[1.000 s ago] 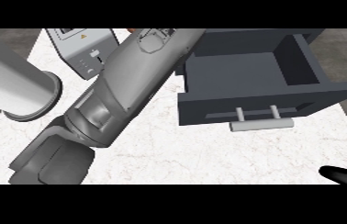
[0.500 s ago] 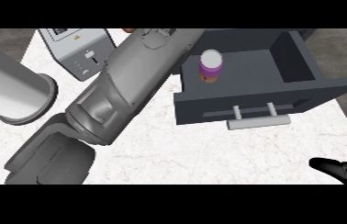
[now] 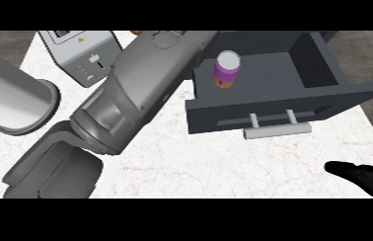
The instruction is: Pick up the can, place it into the drawer and close the drawer
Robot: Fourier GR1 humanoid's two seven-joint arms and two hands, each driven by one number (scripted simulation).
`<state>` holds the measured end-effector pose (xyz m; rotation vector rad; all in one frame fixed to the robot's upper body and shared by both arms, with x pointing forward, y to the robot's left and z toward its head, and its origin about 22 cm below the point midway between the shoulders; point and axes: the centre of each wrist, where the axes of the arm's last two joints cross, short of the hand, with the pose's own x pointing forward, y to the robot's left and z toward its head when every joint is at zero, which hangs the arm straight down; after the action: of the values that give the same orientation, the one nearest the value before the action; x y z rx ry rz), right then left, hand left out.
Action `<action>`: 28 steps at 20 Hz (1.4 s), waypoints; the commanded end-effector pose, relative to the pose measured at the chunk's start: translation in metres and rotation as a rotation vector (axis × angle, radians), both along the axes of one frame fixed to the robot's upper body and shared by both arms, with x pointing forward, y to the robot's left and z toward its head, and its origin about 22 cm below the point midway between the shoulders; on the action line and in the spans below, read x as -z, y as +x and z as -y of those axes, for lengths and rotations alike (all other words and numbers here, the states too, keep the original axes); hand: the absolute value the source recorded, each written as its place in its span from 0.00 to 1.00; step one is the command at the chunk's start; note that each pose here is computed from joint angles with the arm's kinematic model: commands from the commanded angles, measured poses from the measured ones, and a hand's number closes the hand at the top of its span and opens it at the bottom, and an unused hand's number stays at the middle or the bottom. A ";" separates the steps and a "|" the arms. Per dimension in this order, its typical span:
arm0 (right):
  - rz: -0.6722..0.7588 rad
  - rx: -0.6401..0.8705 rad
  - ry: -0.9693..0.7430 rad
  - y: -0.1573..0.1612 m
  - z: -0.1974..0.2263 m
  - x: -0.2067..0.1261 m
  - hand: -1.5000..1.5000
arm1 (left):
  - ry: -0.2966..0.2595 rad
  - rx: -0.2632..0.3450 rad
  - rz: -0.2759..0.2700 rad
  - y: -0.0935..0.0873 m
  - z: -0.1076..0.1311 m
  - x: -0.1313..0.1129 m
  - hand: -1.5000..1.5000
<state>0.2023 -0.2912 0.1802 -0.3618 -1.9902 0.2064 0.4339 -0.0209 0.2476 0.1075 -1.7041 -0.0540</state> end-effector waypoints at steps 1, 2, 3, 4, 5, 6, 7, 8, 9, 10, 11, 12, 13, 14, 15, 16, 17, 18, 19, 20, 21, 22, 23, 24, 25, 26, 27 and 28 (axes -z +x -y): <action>0.034 0.000 -0.145 0.011 -0.001 -0.009 0.00 | -0.040 0.008 -0.010 0.000 0.002 -0.009 0.00; 0.034 0.013 -0.187 0.008 -0.007 -0.007 0.00 | -0.043 0.007 -0.013 0.004 -0.008 0.012 0.00; 0.056 0.008 -0.226 0.007 -0.010 -0.013 0.00 | -0.051 0.009 -0.013 0.001 -0.001 -0.003 0.00; 0.030 0.017 -0.260 0.019 0.004 -0.008 0.00 | -0.058 0.001 0.007 0.002 -0.002 -0.002 0.00; 0.028 0.015 -0.286 0.024 -0.010 -0.006 0.00 | -0.083 0.017 -0.020 0.001 0.000 -0.008 0.00; 0.031 0.045 -0.341 0.029 -0.016 -0.007 0.00 | -0.102 0.021 -0.007 0.002 -0.004 0.003 0.00; 0.026 0.024 -0.374 0.027 -0.009 -0.002 0.00 | -0.104 0.010 0.001 0.000 0.002 -0.010 0.00; 0.029 0.046 -0.394 0.040 -0.016 -0.002 0.00 | -0.107 0.003 0.007 0.001 -0.001 -0.007 0.00; 0.054 0.033 -0.426 0.043 -0.023 0.001 0.00 | -0.099 0.002 0.014 -0.001 0.004 -0.017 0.00; 0.043 0.056 -0.454 0.046 -0.037 0.004 0.00 | -0.089 0.016 0.003 0.002 0.000 -0.008 0.00; 0.070 0.048 -0.480 0.052 -0.038 -0.005 0.00 | -0.083 0.000 0.027 0.001 0.002 -0.012 0.00; 0.031 0.062 -0.529 0.065 -0.036 0.002 0.00 | -0.084 0.013 0.008 -0.001 0.005 -0.019 0.00; 0.037 0.057 -0.556 0.062 -0.047 0.013 0.00 | -0.070 0.002 0.036 0.001 0.001 -0.011 0.00; 0.019 0.057 -0.578 0.074 -0.040 0.014 0.00 | -0.071 0.011 0.023 -0.001 0.006 -0.019 0.00; 0.016 0.070 -0.605 0.077 -0.056 0.025 0.00 | -0.045 -0.004 0.029 0.003 -0.001 -0.007 0.00; 0.016 0.042 -0.619 0.083 -0.056 0.031 0.00 | -0.053 -0.002 0.030 -0.004 0.010 -0.028 0.00; 0.006 0.058 -0.640 0.083 -0.062 0.042 0.00 | -0.029 0.009 0.028 0.003 -0.002 -0.001 0.00; 0.002 0.063 -0.661 0.098 -0.062 0.043 0.00 | -0.037 0.007 0.030 0.005 -0.004 -0.002 0.00; 0.000 0.066 -0.678 0.106 -0.064 0.048 0.00 | -0.041 0.003 0.032 0.005 -0.006 0.007 0.00; -0.014 0.069 -0.722 0.098 -0.063 0.072 0.00 | -0.037 0.008 0.035 0.007 -0.010 -0.013 0.00; -0.024 0.081 -0.760 0.111 -0.063 0.070 0.00 | -0.020 0.024 0.032 0.004 -0.003 -0.012 0.00; -0.011 0.085 -0.769 0.121 -0.079 0.069 0.00 | -0.046 0.023 0.030 -0.002 0.007 -0.026 0.00; -0.026 0.102 -0.794 0.125 -0.080 0.082 0.00 | -0.056 0.046 0.016 0.004 -0.008 -0.035 0.00; -0.008 0.102 -0.820 0.128 -0.082 0.083 0.00 | -0.062 0.020 0.023 0.003 -0.003 -0.027 0.00; -0.001 0.098 -0.822 0.132 -0.098 0.087 0.00 | -0.067 0.032 0.025 0.010 -0.018 -0.013 0.00; -0.008 0.107 -0.828 0.142 -0.090 0.096 0.00 | -0.067 0.015 0.020 0.003 -0.003 -0.005 0.00; -0.017 0.113 -0.840 0.150 -0.081 0.105 0.00 | -0.079 0.033 0.019 0.002 -0.003 -0.015 0.00; -0.009 0.093 -0.848 0.146 -0.094 0.107 0.00 | -0.075 -0.003 0.018 0.016 -0.034 -0.016 0.00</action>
<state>0.3353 -0.2090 0.0930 -0.9522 -1.7969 0.9323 0.4405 -0.0102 0.2629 0.0451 -1.7269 -0.0114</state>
